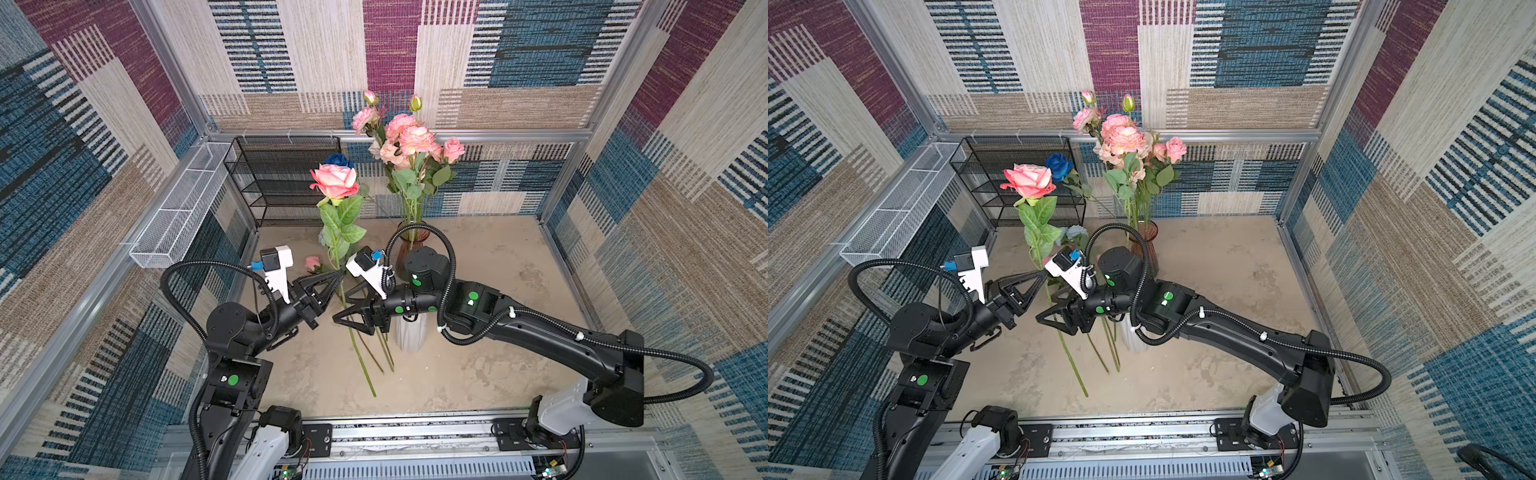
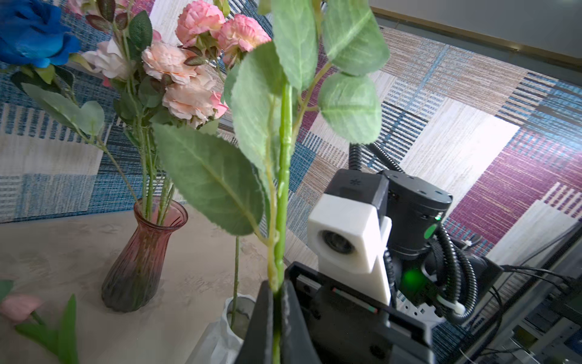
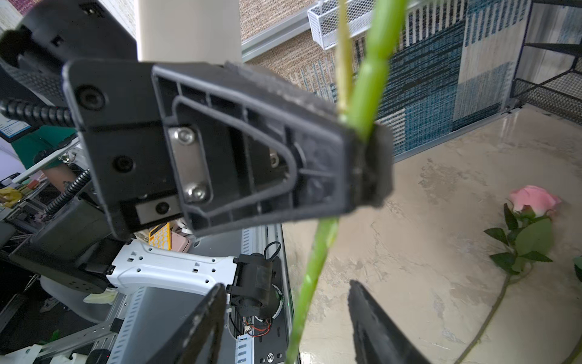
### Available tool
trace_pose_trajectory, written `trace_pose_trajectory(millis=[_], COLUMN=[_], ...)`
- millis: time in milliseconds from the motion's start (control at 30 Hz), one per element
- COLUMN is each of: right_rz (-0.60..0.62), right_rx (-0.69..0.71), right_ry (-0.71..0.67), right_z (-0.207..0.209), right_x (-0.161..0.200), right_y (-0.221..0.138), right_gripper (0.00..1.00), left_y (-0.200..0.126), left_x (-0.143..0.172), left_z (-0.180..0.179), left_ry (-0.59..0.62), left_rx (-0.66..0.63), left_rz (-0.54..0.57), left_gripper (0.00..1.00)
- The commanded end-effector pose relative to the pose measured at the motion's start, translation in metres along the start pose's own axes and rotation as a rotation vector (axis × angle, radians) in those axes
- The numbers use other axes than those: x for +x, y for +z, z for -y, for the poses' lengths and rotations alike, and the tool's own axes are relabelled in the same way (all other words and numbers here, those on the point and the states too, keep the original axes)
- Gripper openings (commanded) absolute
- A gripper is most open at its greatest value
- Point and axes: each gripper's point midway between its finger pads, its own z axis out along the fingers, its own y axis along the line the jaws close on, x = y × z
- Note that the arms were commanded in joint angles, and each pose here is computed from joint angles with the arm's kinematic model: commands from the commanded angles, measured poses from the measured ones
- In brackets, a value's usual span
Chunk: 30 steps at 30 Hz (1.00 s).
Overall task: Arrange flowers in a vase
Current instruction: Place the flower in the vase.
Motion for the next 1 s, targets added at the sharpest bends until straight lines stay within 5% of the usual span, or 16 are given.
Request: trace_pose_trajectory(millis=[0, 67, 200, 333, 367, 667, 967], right_rz=[0.04, 0.059, 0.107, 0.175, 0.194, 0.414, 0.545], right_rx=[-0.024, -0.005, 0.052, 0.159, 0.188, 0.607, 0.775], right_ry=[-0.009, -0.018, -0.041, -0.069, -0.077, -0.215, -0.325], right_z=[-0.007, -0.007, -0.007, -0.005, -0.004, 0.02, 0.028], right_x=[-0.011, -0.014, -0.021, -0.03, -0.033, -0.079, -0.116], right_y=[-0.002, -0.008, -0.027, -0.06, -0.069, -0.165, -0.206], right_gripper=[0.36, 0.23, 0.01, 0.0, 0.0, 0.0, 0.0], left_y=[0.001, 0.001, 0.001, 0.002, 0.002, 0.002, -0.003], left_x=[-0.011, -0.012, -0.012, -0.013, -0.012, 0.016, 0.047], left_z=[0.021, 0.016, 0.003, -0.014, -0.018, -0.087, -0.118], left_ry=[0.012, 0.005, 0.001, -0.011, -0.014, -0.086, -0.166], left_rx=[0.1, 0.072, -0.002, -0.08, -0.101, -0.352, -0.438], left_rz=[0.024, 0.026, 0.038, 0.051, 0.051, 0.023, -0.02], left_gripper=[0.0, 0.01, 0.45, 0.79, 0.99, 0.99, 1.0])
